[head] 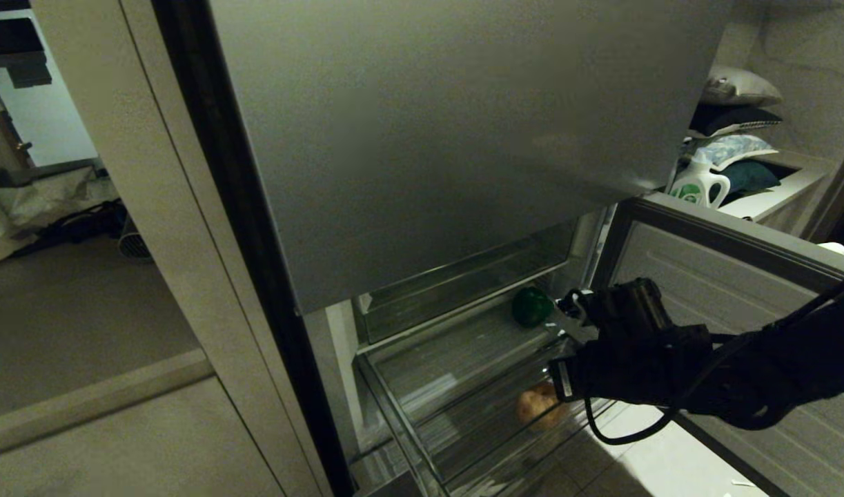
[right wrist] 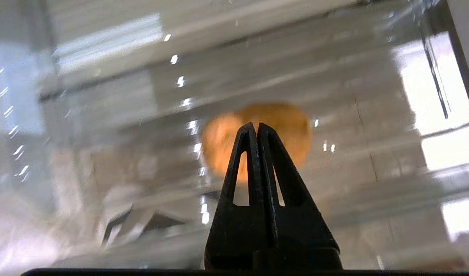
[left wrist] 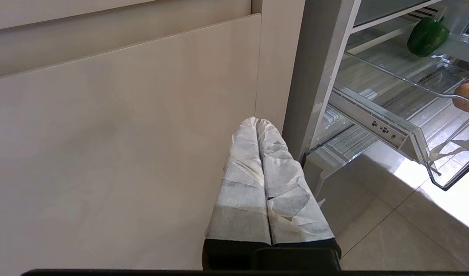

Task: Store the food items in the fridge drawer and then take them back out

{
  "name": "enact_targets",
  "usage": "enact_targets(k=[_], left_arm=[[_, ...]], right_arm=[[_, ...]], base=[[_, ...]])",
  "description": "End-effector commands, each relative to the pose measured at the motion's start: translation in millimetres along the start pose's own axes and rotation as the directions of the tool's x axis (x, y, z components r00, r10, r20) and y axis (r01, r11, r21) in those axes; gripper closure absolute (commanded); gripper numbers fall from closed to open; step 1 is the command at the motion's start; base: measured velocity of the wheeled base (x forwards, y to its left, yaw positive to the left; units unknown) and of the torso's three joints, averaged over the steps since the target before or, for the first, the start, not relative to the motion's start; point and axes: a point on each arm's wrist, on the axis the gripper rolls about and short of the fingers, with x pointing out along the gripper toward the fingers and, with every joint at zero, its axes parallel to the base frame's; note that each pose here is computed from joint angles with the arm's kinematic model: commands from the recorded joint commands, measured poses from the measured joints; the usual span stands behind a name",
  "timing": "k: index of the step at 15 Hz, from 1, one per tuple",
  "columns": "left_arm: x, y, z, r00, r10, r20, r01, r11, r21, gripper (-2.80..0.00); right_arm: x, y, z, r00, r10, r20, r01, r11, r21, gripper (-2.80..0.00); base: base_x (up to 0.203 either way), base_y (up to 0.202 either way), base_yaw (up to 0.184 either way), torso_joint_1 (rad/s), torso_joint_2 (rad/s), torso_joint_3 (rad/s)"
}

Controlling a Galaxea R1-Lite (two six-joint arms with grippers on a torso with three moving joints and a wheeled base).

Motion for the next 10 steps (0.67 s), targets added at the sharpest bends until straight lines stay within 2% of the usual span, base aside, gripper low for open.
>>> enact_targets(k=[1,4,10], left_arm=[[0.1,0.0,0.0,1.000,0.000,-0.001,0.000,1.000,0.001,0.00],[0.1,0.0,0.0,1.000,-0.001,-0.001,0.001,1.000,0.000,0.00],[0.1,0.0,0.0,1.000,-0.001,-0.001,0.001,1.000,0.001,0.00]], right_arm=[[-23.4,1.4,10.9,1.000,0.023,-0.001,-0.023,1.000,-0.001,0.00],[-30.8,0.7,8.7,0.995,0.012,-0.098,-0.013,1.000,-0.011,0.00],[-18.4,0.4,10.6,0.993,0.020,-0.120,-0.022,1.000,-0.008,0.00]], base=[[0.000,0.000,0.000,0.000,0.00,0.000],[0.000,0.000,0.000,0.000,0.00,0.000],[0.000,0.000,0.000,0.000,0.00,0.000]])
